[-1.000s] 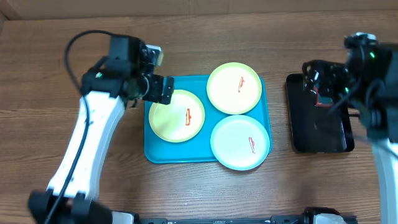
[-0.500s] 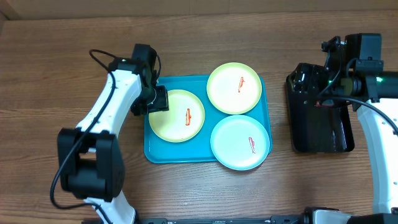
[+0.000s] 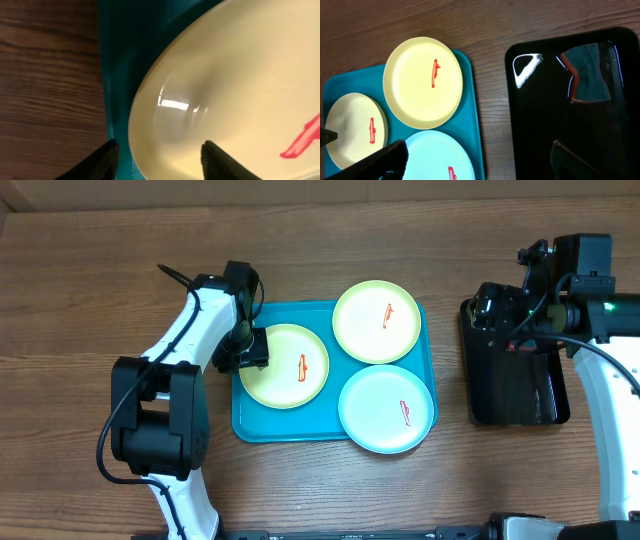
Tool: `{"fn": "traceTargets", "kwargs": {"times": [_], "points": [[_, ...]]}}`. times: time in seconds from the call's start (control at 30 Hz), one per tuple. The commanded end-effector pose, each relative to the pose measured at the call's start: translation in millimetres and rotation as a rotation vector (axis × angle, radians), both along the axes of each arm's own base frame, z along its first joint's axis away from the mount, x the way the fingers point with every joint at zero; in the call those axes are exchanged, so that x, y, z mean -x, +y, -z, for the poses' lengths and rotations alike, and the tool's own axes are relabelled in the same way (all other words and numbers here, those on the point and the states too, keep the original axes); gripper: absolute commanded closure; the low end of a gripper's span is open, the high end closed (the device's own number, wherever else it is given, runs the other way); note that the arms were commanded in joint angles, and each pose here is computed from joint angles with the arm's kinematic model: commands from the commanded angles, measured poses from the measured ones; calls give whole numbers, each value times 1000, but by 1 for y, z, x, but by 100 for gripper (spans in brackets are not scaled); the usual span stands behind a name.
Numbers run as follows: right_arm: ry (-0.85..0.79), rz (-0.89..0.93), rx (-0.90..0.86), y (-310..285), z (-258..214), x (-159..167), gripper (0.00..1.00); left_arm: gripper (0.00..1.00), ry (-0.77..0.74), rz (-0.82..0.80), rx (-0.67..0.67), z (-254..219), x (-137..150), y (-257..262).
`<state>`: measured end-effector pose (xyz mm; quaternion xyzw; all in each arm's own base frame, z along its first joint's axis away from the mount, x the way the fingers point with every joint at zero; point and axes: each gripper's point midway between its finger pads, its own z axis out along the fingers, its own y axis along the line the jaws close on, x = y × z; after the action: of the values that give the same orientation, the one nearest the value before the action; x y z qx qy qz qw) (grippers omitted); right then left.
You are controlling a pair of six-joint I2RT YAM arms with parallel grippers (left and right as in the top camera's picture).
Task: Clean dirty plates on tray and stack at the side
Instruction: 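Move left gripper to the rim of the left cream plate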
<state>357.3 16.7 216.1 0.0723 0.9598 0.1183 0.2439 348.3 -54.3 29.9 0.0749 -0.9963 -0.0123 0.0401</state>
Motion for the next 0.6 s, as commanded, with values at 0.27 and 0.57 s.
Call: {"fn": "traceTargets", "kwargs": {"times": [0.27,0.57], "points": [[1,13,4,-4,-2,-5,7,36,-84,234,16,3,-24,-3],[2,13,5,-4,-1,-5,7,52,-53,174,29,29,-6,-3]]}}
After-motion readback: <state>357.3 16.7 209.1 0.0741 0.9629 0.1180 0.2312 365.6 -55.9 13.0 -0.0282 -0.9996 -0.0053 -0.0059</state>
